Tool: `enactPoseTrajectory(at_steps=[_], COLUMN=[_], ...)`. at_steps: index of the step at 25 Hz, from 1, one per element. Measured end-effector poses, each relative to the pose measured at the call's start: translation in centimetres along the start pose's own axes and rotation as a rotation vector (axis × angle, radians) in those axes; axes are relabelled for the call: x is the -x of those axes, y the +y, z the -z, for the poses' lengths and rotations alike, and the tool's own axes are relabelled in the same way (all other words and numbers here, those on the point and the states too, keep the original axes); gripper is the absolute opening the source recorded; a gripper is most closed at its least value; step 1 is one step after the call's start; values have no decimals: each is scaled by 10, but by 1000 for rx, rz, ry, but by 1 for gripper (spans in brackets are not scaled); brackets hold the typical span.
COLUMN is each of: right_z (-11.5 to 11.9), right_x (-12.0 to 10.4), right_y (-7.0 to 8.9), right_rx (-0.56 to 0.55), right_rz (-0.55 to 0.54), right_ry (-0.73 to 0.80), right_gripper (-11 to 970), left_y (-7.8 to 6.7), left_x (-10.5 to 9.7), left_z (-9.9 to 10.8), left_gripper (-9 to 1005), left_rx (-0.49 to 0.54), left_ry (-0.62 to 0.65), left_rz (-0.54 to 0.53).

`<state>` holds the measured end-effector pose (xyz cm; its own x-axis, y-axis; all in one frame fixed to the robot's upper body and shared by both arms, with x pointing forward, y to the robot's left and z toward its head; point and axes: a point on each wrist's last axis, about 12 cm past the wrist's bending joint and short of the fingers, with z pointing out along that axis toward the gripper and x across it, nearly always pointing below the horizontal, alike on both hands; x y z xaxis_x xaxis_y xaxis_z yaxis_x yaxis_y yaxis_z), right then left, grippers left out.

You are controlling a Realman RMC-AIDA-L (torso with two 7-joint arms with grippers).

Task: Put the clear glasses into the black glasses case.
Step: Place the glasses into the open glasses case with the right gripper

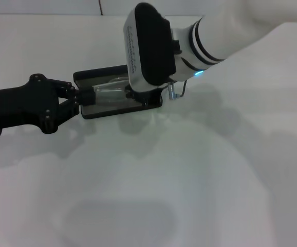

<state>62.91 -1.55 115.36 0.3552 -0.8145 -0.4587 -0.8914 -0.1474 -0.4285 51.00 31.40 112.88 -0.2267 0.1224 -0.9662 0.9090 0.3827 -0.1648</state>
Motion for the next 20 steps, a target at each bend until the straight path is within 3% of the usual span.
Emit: enactPoseTrajectory(at_steps=[20], right_z=[-4], right_x=[-2], right_y=[4], right_rx=[-11], right_rz=[21], right_ry=[8], right_gripper=[74], left_y=[1], left_x=[3], left_z=[-2], left_gripper=[61], left_rx=[-5], left_ry=[-11], left_rz=[-7])
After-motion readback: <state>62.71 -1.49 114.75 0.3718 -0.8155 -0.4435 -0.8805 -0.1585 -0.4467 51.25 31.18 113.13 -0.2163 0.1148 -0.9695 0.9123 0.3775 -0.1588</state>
